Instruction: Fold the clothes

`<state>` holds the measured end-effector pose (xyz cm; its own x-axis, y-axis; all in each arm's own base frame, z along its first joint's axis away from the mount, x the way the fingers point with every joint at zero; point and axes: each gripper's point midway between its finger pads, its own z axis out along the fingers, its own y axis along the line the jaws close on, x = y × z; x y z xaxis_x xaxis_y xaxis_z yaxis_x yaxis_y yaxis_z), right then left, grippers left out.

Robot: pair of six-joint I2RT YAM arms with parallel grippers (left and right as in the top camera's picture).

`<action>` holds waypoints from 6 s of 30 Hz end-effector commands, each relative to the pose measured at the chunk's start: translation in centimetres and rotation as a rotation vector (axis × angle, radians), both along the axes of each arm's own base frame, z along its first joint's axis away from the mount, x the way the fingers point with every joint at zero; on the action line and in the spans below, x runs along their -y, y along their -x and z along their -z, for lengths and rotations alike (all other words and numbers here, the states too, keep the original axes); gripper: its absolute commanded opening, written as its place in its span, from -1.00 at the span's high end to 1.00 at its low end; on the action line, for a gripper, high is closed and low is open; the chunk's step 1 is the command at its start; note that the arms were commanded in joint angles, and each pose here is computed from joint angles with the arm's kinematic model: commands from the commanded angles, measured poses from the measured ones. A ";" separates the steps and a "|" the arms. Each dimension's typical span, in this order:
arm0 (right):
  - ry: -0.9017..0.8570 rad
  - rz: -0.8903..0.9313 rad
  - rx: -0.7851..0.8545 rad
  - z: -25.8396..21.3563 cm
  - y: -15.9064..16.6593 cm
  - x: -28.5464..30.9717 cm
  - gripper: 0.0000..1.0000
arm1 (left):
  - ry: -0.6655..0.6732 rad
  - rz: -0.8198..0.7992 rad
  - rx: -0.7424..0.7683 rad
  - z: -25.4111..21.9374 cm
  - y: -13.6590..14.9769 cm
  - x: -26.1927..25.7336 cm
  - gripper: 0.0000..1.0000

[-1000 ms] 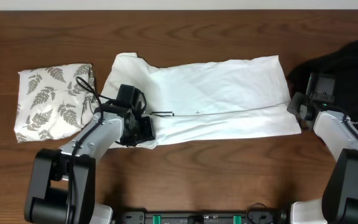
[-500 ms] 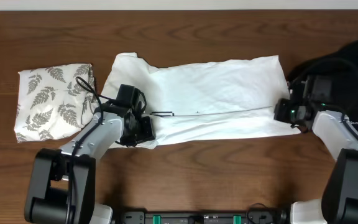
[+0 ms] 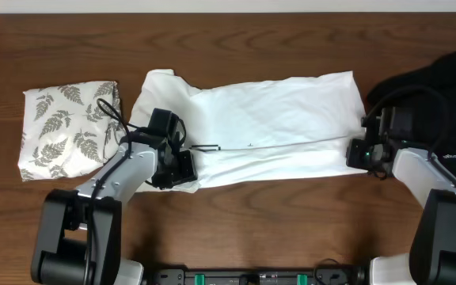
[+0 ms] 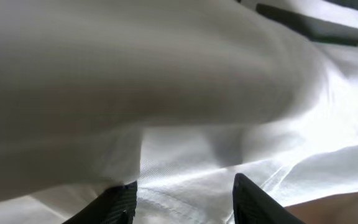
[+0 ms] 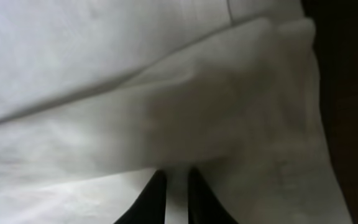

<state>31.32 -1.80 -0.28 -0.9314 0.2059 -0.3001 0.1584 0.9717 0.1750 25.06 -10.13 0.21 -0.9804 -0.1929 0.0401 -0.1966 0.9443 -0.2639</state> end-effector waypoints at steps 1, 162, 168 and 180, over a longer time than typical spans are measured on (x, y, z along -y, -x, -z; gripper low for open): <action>0.006 0.000 -0.087 1.6 2.7 -0.2 0.78 | -0.030 -0.002 -0.060 0.7 1.4 -0.6 -0.02; -0.006 -0.041 -0.025 -2.8 -17.3 2.1 -0.11 | 0.018 0.032 0.184 -1.7 -21.5 -8.0 0.88; -0.025 -0.046 -0.042 -2.1 -17.1 1.8 -0.10 | 0.018 0.032 0.183 -1.7 -21.5 -8.0 0.88; -0.055 -0.057 -0.089 0.1 -16.6 0.8 0.97 | 0.018 0.032 0.183 -1.7 -21.5 -8.0 0.88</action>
<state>47.81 -3.38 0.24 -0.9605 0.1724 -0.2183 0.1296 0.9718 0.1971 46.46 -2.51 1.64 -0.9773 -0.1660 -0.1320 -0.1173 0.9416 -0.3157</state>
